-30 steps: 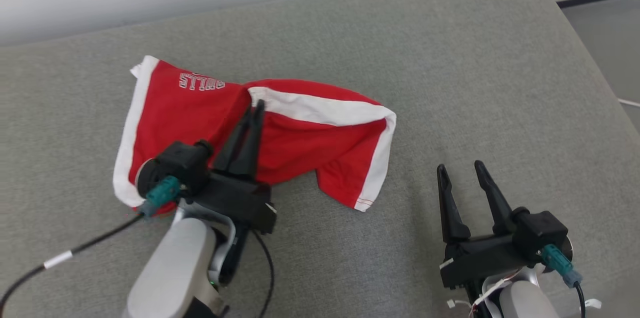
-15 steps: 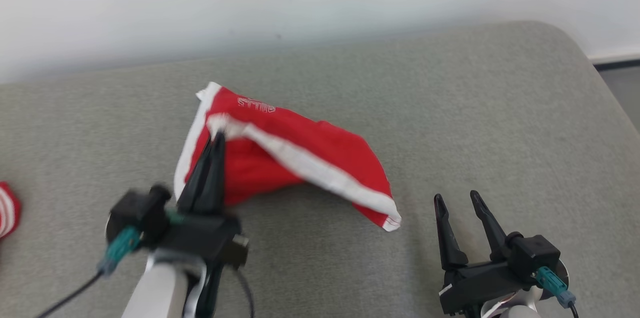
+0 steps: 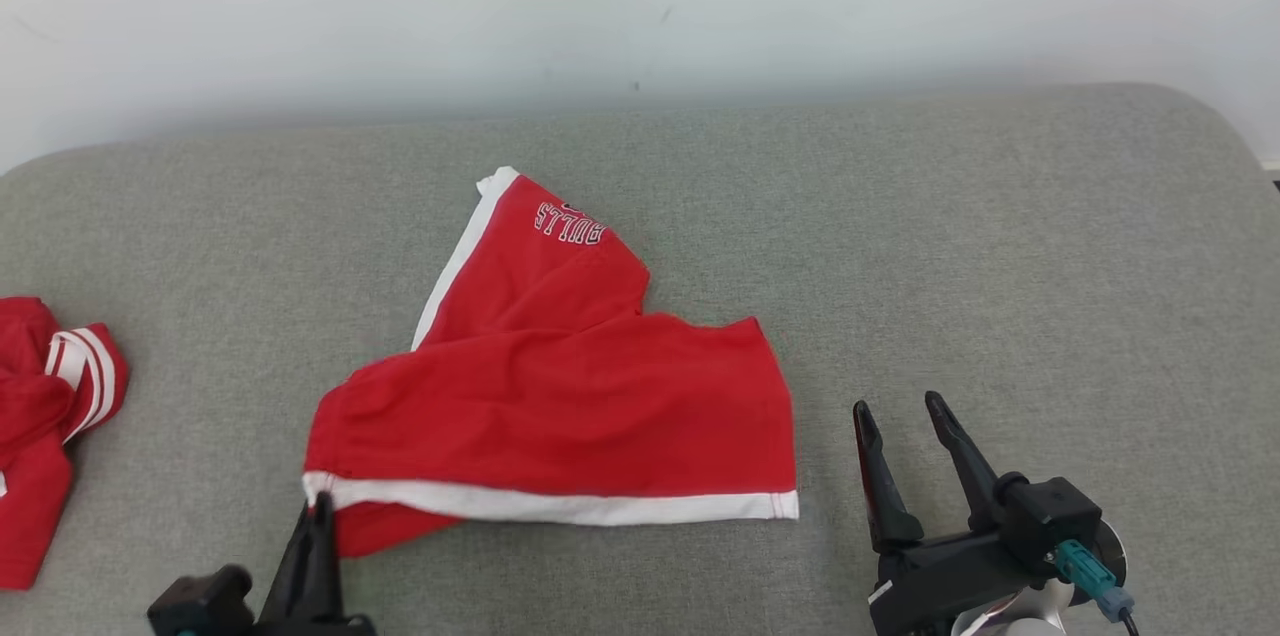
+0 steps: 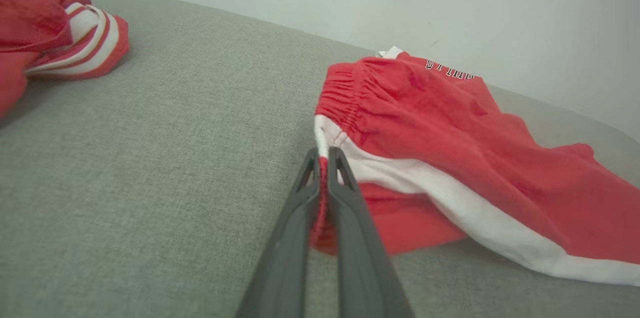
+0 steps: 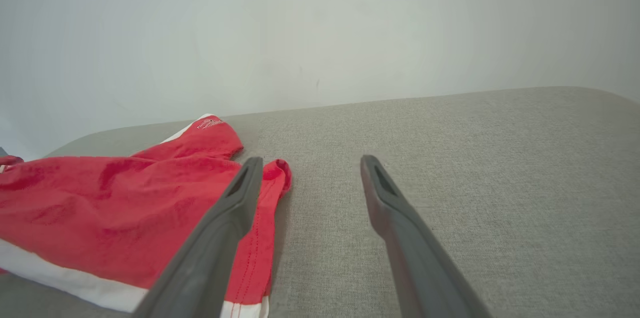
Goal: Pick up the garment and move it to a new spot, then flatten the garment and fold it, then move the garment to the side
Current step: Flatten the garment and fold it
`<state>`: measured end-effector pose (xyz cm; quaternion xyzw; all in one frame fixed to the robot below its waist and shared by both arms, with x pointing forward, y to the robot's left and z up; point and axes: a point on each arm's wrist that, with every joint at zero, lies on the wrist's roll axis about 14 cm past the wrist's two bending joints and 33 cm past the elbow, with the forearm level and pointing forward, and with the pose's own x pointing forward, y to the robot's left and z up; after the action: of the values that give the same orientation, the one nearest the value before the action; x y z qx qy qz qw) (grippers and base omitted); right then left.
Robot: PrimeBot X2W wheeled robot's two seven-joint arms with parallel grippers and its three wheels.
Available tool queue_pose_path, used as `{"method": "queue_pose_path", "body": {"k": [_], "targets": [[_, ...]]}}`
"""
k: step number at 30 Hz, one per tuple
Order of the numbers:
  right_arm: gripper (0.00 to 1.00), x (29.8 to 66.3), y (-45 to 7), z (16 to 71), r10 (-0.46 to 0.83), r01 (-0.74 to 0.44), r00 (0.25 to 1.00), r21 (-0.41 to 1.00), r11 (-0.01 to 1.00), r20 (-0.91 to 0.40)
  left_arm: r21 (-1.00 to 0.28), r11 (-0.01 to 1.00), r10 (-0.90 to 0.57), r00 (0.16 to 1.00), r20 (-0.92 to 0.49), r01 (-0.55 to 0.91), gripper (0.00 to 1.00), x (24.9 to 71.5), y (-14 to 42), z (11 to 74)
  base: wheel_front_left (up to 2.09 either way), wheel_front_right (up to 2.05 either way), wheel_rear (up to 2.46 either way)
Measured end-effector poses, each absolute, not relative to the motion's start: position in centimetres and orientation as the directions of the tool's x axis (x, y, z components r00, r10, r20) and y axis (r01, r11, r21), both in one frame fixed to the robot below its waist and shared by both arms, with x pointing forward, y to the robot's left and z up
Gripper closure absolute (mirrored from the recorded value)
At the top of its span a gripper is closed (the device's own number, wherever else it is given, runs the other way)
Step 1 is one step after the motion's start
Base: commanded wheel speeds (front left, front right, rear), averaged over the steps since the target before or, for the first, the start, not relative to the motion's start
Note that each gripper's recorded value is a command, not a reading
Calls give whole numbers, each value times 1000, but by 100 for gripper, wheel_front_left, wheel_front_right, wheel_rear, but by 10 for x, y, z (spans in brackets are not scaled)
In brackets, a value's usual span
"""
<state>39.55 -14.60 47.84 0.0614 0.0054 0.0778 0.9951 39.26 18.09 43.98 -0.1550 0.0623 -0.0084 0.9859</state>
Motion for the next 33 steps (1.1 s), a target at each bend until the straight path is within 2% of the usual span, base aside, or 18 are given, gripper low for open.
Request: {"method": "queue_pose_path", "body": {"k": [1,2,8,23,33], "targets": [[0,396,-145,477,159,-158,987,121,980,-4,-304,953,-22,991,-132,-20,24,390,185,436,0,0,0],[0,396,-144,477,163,-161,987,119,980,-6,-297,954,-9,990,-143,-34,0,387,189,433,0,0,0],[0,393,-145,479,162,-161,987,105,981,-1,-239,967,42,983,-177,-85,0,379,208,423,0,0,0],[0,377,-151,503,147,-152,987,80,985,68,-93,996,-13,999,35,16,0,376,196,490,0,0,0],[0,360,-150,503,148,-153,987,74,985,69,-76,997,4,1000,7,-4,0,351,202,481,0,0,0]]}}
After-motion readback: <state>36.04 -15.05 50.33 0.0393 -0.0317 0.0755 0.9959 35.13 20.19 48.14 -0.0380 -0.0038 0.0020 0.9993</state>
